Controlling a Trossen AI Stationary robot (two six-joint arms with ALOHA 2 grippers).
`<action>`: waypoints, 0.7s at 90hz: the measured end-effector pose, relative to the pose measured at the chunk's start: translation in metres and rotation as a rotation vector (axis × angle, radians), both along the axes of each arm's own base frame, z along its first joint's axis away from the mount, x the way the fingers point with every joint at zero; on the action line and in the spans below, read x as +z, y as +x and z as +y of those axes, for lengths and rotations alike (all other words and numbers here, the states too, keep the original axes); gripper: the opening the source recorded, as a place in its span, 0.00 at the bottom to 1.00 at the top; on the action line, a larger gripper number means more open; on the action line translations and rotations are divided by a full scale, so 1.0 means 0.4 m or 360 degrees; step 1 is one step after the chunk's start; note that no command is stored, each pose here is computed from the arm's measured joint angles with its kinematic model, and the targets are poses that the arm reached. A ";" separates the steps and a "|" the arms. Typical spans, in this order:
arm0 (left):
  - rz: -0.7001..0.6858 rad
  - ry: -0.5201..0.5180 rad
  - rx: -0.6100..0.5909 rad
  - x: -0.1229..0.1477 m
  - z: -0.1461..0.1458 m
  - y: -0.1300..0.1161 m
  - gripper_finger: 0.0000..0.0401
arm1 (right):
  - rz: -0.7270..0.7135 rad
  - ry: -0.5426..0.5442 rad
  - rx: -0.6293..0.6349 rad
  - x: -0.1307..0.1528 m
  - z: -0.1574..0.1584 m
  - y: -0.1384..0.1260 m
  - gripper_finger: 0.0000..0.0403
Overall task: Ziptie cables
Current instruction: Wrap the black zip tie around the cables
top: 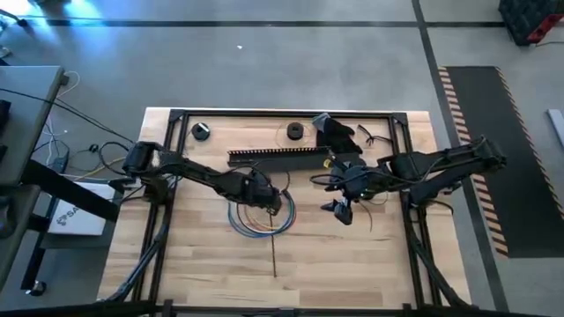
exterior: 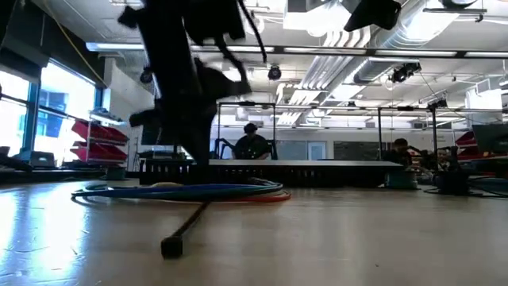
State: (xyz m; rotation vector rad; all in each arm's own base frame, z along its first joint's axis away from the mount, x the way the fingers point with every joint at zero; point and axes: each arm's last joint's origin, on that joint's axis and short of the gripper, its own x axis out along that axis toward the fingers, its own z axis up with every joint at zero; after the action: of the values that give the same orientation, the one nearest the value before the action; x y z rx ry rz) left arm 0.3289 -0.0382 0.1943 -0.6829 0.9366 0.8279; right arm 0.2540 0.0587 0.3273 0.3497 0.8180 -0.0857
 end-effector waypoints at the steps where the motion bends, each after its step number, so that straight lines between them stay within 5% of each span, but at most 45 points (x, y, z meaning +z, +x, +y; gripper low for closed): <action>1: -0.0010 0.0009 0.0003 0.009 0.000 -0.002 0.00 | 0.0000 -0.0002 0.0001 0.000 0.000 0.000 0.71; 19: -0.0237 -0.0005 0.0001 0.167 -0.037 -0.095 0.00 | -0.0006 -0.0135 0.0146 -0.007 0.001 0.011 0.71; 43: -0.0807 -0.0262 -0.0126 0.327 -0.143 -0.209 0.00 | -0.0061 -0.0200 0.1050 -0.124 0.087 0.133 0.71; 63: -0.1001 -0.0307 -0.0113 0.353 -0.225 -0.260 0.00 | -0.0430 -0.0359 0.1469 -0.266 0.223 0.255 0.71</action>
State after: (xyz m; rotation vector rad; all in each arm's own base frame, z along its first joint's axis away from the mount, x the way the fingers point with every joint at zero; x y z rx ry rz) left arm 0.2249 -0.1281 0.3357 -0.9971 0.4655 0.4139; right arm 0.3562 0.1478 0.2208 -0.2467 0.6282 0.7124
